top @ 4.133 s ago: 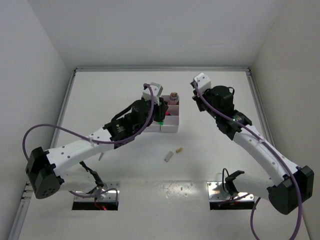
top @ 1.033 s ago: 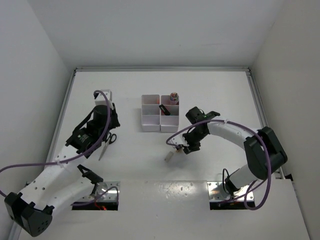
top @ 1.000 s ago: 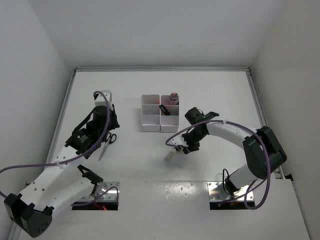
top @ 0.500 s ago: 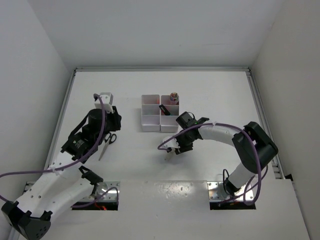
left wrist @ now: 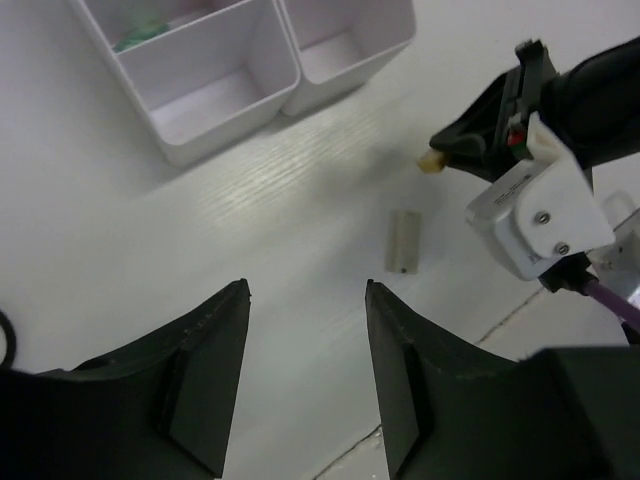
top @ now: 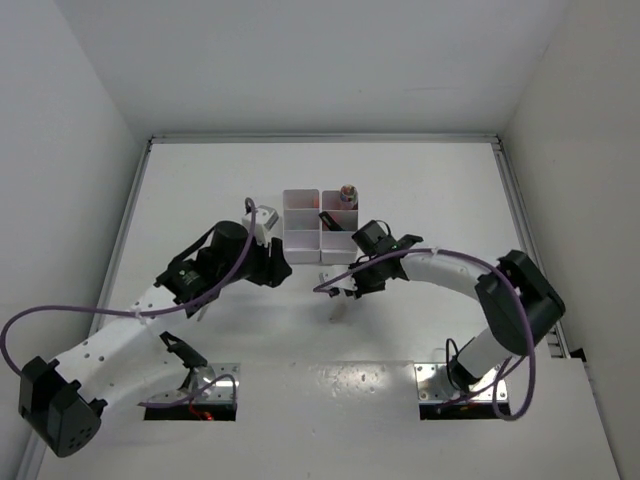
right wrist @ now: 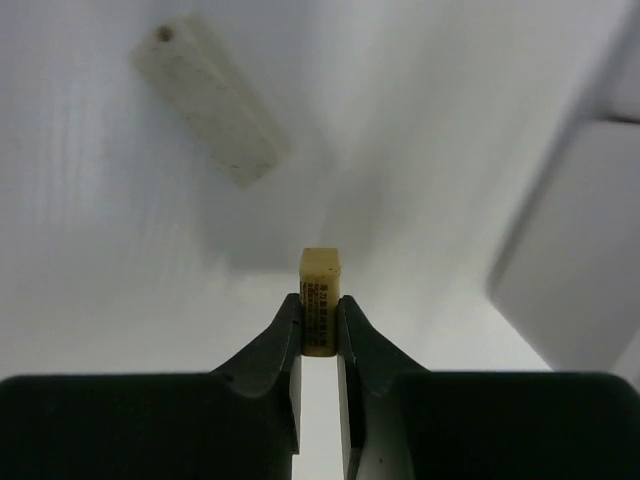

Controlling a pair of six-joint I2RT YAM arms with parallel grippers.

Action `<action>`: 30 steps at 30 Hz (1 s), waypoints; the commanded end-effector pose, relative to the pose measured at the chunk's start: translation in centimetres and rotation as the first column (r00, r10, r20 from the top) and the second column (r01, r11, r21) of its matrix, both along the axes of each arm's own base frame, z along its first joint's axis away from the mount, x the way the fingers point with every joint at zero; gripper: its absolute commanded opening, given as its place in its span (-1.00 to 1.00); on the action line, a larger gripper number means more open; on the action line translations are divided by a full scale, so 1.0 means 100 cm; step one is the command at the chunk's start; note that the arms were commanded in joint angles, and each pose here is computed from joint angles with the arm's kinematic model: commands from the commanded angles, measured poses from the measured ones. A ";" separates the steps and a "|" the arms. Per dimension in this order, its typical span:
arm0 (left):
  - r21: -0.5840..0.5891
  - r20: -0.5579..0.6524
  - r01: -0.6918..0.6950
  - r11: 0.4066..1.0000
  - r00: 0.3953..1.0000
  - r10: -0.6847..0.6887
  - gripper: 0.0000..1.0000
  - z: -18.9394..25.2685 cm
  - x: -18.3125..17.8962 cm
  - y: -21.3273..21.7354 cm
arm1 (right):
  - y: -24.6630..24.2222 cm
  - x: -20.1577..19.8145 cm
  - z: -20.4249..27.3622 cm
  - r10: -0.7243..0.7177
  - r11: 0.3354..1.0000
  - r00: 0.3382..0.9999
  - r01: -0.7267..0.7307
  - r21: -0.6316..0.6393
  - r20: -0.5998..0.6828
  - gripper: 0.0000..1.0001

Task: Sort the stationery into containers
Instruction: Pick up the stationery from the center of the board, then place the stationery in the storage box.

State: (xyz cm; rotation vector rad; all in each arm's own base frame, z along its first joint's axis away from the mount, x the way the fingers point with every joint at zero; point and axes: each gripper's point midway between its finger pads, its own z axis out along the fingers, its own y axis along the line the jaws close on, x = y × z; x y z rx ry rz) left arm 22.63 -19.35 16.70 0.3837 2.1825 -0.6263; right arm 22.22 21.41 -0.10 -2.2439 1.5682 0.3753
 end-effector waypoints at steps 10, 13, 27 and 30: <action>-0.076 -0.180 -0.033 0.997 0.984 0.019 0.08 -0.031 -0.005 -0.033 | 0.026 0.094 0.114 -0.374 0.913 0.858 0.274 0.303 0.351 -0.99; -0.099 -0.188 -0.029 0.995 0.982 0.010 0.01 -0.032 -0.004 -0.041 | 0.026 0.110 0.110 -0.414 0.900 0.824 0.307 0.308 0.388 -0.99; -0.130 -0.229 -0.018 0.991 0.973 -0.013 0.01 -0.055 -0.009 -0.059 | 0.028 0.129 0.116 -0.506 0.852 0.760 0.369 0.371 0.407 -0.01; -0.149 -0.227 0.008 0.989 0.973 -0.042 -0.04 -0.057 -0.012 -0.066 | 0.028 0.123 0.123 -0.511 0.845 0.769 0.368 0.388 0.385 -0.06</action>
